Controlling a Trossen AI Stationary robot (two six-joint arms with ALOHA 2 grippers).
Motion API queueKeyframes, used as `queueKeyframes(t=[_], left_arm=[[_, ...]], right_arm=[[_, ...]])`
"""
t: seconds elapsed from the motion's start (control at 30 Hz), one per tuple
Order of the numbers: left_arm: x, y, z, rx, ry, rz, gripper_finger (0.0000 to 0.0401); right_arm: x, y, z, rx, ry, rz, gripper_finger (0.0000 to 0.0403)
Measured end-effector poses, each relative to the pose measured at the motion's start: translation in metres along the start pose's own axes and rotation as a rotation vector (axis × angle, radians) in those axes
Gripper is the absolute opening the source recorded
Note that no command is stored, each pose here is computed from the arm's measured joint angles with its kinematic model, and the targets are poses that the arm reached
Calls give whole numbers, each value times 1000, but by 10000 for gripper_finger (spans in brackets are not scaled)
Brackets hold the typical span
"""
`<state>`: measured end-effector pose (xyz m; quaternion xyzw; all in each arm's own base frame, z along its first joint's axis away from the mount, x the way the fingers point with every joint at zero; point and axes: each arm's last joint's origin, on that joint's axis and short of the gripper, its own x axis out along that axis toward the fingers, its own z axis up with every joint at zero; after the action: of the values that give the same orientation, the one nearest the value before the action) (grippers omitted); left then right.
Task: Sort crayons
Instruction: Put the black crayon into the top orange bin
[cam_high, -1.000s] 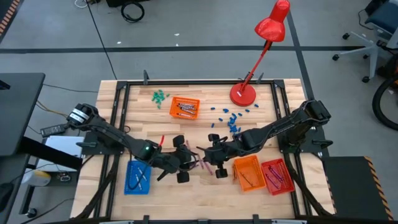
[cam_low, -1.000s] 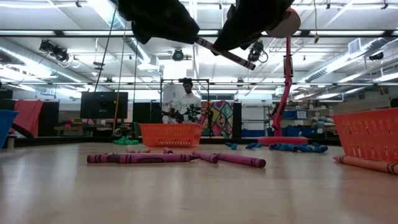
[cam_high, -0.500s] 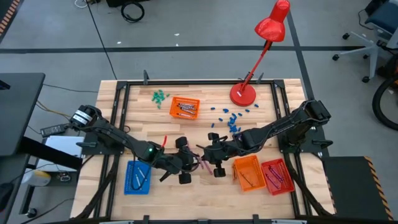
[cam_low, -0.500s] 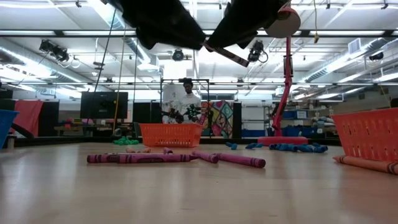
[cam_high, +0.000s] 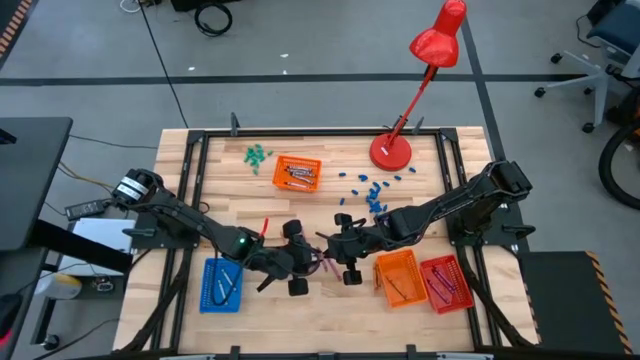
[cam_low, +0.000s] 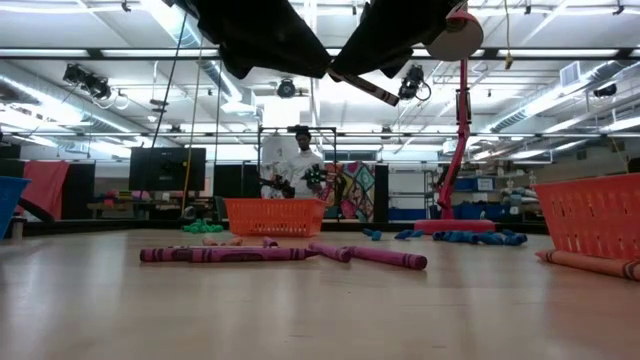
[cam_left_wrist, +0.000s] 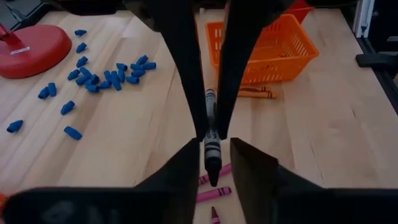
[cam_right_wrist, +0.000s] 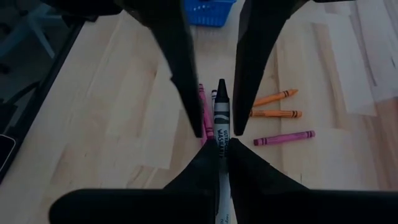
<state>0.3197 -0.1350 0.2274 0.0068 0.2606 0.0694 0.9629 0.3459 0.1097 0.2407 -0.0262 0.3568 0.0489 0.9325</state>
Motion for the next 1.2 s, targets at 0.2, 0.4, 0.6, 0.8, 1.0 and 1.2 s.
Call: queueKeyframes(t=[0.2,0.4,0.6,0.8,1.0,1.2], left_arm=[[1,2,0,-8,1,4,32],[1,2,0,-4,7,7,32],[1,2,-1,1,16,10,39],[2,5,-2,-8,27,19,38],[7,18,-5,-84,82,68,38],[8,55,2,-134,139,140,38]], right_arm=[[0,0,0,0,3,0,29],[0,0,0,11,1,0,33],[1,-2,0,60,5,19,71],[-5,-3,-3,50,45,16,121],[-36,-13,-2,40,77,-99,146],[-84,-20,-4,110,95,-141,146]])
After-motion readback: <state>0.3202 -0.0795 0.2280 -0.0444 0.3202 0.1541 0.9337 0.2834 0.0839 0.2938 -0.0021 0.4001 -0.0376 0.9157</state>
